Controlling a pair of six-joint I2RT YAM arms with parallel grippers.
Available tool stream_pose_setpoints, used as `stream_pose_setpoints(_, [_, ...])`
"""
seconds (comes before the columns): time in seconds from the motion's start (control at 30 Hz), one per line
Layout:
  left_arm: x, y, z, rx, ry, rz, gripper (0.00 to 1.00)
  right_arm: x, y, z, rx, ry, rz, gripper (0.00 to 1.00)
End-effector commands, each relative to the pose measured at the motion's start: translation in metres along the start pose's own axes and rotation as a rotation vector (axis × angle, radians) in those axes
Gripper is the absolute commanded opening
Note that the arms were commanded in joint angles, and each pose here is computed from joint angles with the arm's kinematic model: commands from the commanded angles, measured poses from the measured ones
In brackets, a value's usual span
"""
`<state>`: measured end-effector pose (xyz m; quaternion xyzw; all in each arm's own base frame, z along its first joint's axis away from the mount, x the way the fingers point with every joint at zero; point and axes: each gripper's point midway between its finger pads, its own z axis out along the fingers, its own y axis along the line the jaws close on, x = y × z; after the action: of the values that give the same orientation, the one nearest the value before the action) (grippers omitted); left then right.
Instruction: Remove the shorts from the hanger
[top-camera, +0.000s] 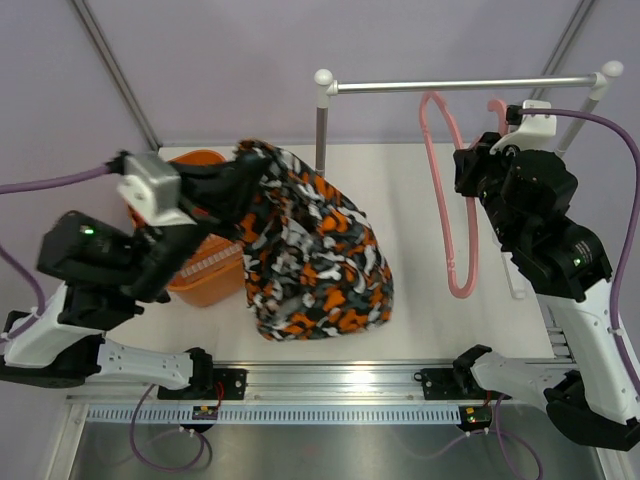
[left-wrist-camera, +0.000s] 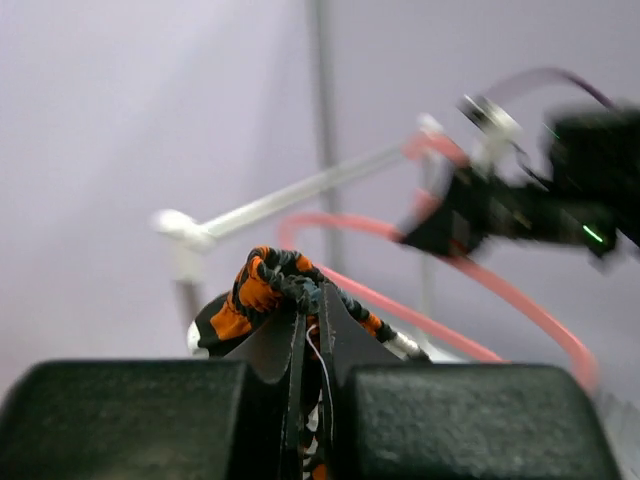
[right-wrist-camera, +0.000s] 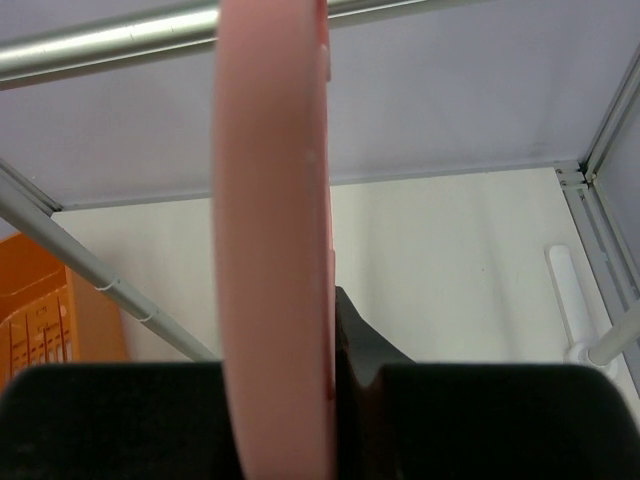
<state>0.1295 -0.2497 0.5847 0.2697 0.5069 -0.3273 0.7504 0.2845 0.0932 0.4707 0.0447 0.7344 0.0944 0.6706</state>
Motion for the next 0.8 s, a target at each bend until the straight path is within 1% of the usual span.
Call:
stream_pose_setpoints(0.0, [-0.080, 0.088, -0.029, -0.362, -0.223, 0.062, 0.00, -0.018, -0.007, -0.017, 0.009, -0.037, 0.024, 0.00])
stream_pose_setpoints(0.03, [-0.089, 0.096, -0.033, -0.404, -0.258, 0.094, 0.00, -0.018, -0.007, -0.018, 0.009, -0.037, 0.022, 0.00])
stream_pose_setpoints(0.07, [-0.108, 0.106, -0.036, -0.472, -0.362, 0.090, 0.00, -0.020, -0.007, -0.020, 0.004, -0.039, 0.024, 0.00])
stream_pose_setpoints(0.1, [-0.118, 0.113, -0.039, -0.524, -0.384, 0.201, 0.00, -0.019, -0.006, -0.020, 0.002, -0.030, 0.019, 0.00])
stream_pose_setpoints(0.13, [-0.131, 0.119, -0.041, -0.572, -0.437, 0.215, 0.00, -0.019, -0.005, -0.020, -0.005, -0.025, 0.018, 0.00])
stream_pose_setpoints(0.17, [-0.141, 0.127, -0.032, -0.627, -0.449, 0.278, 0.00, -0.019, -0.005, -0.020, -0.006, -0.021, 0.017, 0.00])
stream_pose_setpoints(0.2, [-0.147, 0.132, -0.028, -0.653, -0.457, 0.287, 0.00, -0.017, -0.005, -0.020, -0.007, -0.013, 0.013, 0.00])
stream_pose_setpoints(0.23, [-0.145, 0.137, -0.019, -0.660, -0.424, 0.318, 0.00, -0.016, -0.003, -0.020, -0.016, -0.007, 0.013, 0.00])
stream_pose_setpoints(0.27, [-0.151, 0.155, -0.019, -0.714, -0.430, 0.362, 0.00, -0.015, -0.002, -0.021, -0.022, -0.004, 0.012, 0.00])
stream_pose_setpoints(0.3, [-0.162, 0.163, -0.020, -0.715, -0.476, 0.280, 0.00, -0.013, -0.001, -0.021, -0.027, 0.001, 0.010, 0.00])
stream_pose_setpoints(0.33, [-0.164, 0.172, -0.020, -0.732, -0.479, 0.281, 0.00, -0.013, -0.001, -0.021, -0.028, 0.003, 0.009, 0.00])
stream_pose_setpoints(0.37, [-0.161, 0.190, -0.021, -0.778, -0.442, 0.328, 0.00, -0.011, 0.000, -0.019, -0.030, 0.009, 0.003, 0.00])
stream_pose_setpoints(0.4, [-0.164, 0.197, -0.017, -0.791, -0.460, 0.296, 0.00, -0.010, -0.001, -0.020, -0.030, 0.014, -0.001, 0.00])
stream_pose_setpoints(0.43, [-0.163, 0.206, -0.015, -0.814, -0.456, 0.302, 0.00, -0.009, 0.001, -0.019, -0.035, 0.020, -0.006, 0.00])
stream_pose_setpoints(0.47, [-0.159, 0.225, -0.017, -0.863, -0.420, 0.342, 0.00, -0.009, 0.001, -0.018, -0.037, 0.025, -0.010, 0.00])
stream_pose_setpoints(0.5, [-0.155, 0.233, -0.012, -0.859, -0.436, 0.281, 0.00, -0.007, 0.002, -0.018, -0.040, 0.031, -0.012, 0.00])
stream_pose_setpoints(0.53, [-0.151, 0.244, -0.005, -0.862, -0.432, 0.269, 0.00, -0.006, 0.004, -0.018, -0.048, 0.037, -0.014, 0.00])
stream_pose_setpoints(0.57, [-0.144, 0.265, -0.006, -0.875, -0.407, 0.291, 0.00, -0.007, 0.004, -0.019, -0.055, 0.036, -0.013, 0.00])
stream_pose_setpoints(0.6, [-0.135, 0.275, -0.003, -0.871, -0.414, 0.219, 0.00, -0.005, 0.005, -0.019, -0.058, 0.043, -0.014, 0.00])
stream_pose_setpoints(0.63, [-0.117, 0.292, 0.003, -0.886, -0.367, 0.200, 0.00, -0.005, 0.006, -0.019, -0.063, 0.045, -0.016, 0.00])
stream_pose_setpoints(0.67, [-0.115, 0.314, -0.008, -0.918, -0.358, 0.209, 0.00, -0.004, 0.006, -0.020, -0.066, 0.048, -0.017, 0.00])
stream_pose_setpoints(0.7, [-0.107, 0.325, -0.007, -0.913, -0.377, 0.115, 0.00, -0.002, 0.006, -0.020, -0.066, 0.053, -0.022, 0.00])
stream_pose_setpoints(0.73, [-0.100, 0.337, -0.011, -0.920, -0.369, 0.082, 0.00, -0.001, 0.005, -0.019, -0.064, 0.058, -0.028, 0.00])
stream_pose_setpoints(0.77, [-0.085, 0.358, -0.019, -0.933, -0.332, 0.059, 0.00, 0.001, 0.004, -0.019, -0.061, 0.063, -0.032, 0.00])
